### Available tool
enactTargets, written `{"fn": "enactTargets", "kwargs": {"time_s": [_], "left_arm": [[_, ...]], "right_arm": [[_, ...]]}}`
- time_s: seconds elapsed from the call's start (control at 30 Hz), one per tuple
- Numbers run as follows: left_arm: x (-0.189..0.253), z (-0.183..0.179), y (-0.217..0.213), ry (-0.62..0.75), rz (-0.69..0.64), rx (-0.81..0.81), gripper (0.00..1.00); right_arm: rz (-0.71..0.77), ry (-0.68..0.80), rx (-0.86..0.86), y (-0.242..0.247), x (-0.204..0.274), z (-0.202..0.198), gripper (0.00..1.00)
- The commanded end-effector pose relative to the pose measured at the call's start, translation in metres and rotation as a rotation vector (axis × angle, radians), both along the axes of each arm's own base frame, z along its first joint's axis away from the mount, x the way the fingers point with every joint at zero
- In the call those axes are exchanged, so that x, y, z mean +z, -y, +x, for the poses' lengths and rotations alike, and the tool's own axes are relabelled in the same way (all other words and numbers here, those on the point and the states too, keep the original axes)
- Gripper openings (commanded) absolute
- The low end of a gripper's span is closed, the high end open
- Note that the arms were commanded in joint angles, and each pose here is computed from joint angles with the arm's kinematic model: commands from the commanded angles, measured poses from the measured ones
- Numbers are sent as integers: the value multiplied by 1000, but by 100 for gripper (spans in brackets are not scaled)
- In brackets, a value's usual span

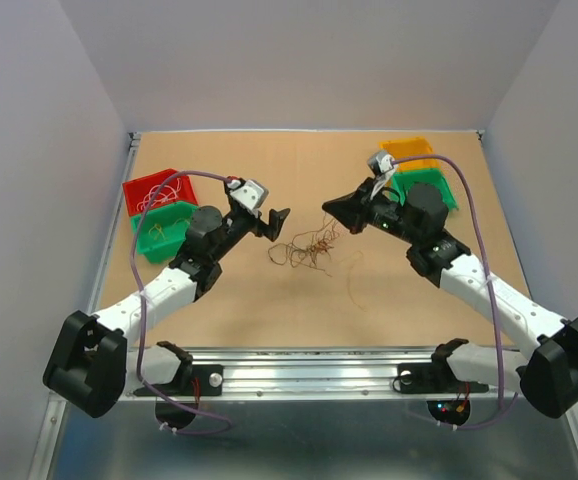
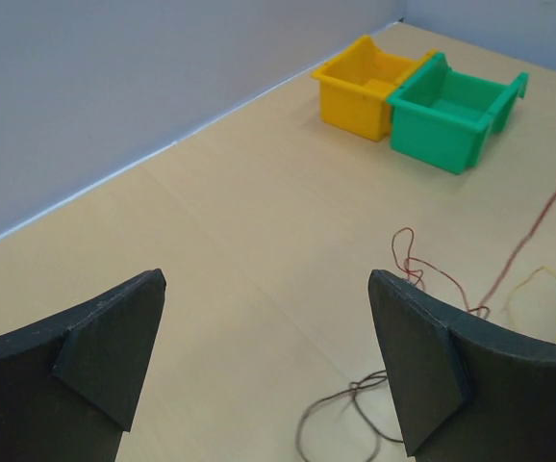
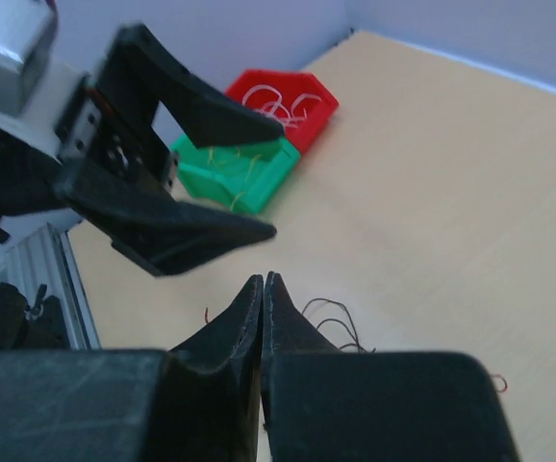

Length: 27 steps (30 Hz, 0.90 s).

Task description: Untangle the cables

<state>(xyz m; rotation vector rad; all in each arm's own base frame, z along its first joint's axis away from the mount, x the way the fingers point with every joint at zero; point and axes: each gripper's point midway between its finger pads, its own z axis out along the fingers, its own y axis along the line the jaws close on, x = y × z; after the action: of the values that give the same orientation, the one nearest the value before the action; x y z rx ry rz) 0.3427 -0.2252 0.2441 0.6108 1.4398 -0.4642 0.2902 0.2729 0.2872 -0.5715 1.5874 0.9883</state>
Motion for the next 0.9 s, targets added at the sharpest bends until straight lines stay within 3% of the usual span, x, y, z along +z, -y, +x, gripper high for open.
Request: {"fn": "enactTargets", "kwargs": {"time_s": [0.0,0.27,0.33,0.63,0.87], "left_arm": [[40,-18,2,150,-67,-59,99],[58,-29,-14,198,-140,-7,99],[61,-30,-15,203,-154,-7,99],[77,-48,-19,217,-198,-73,99],[71,-79,8,234,-126,-332,99]], "right_arm": [[94,147,83,-10,79,-12,0],[247,301,82,-3,200,-25,1],[269,292,120,-5,209,-34,1],[258,254,176,-8,190,-44,1],[245,210,254,-13,160,-56,1]]}}
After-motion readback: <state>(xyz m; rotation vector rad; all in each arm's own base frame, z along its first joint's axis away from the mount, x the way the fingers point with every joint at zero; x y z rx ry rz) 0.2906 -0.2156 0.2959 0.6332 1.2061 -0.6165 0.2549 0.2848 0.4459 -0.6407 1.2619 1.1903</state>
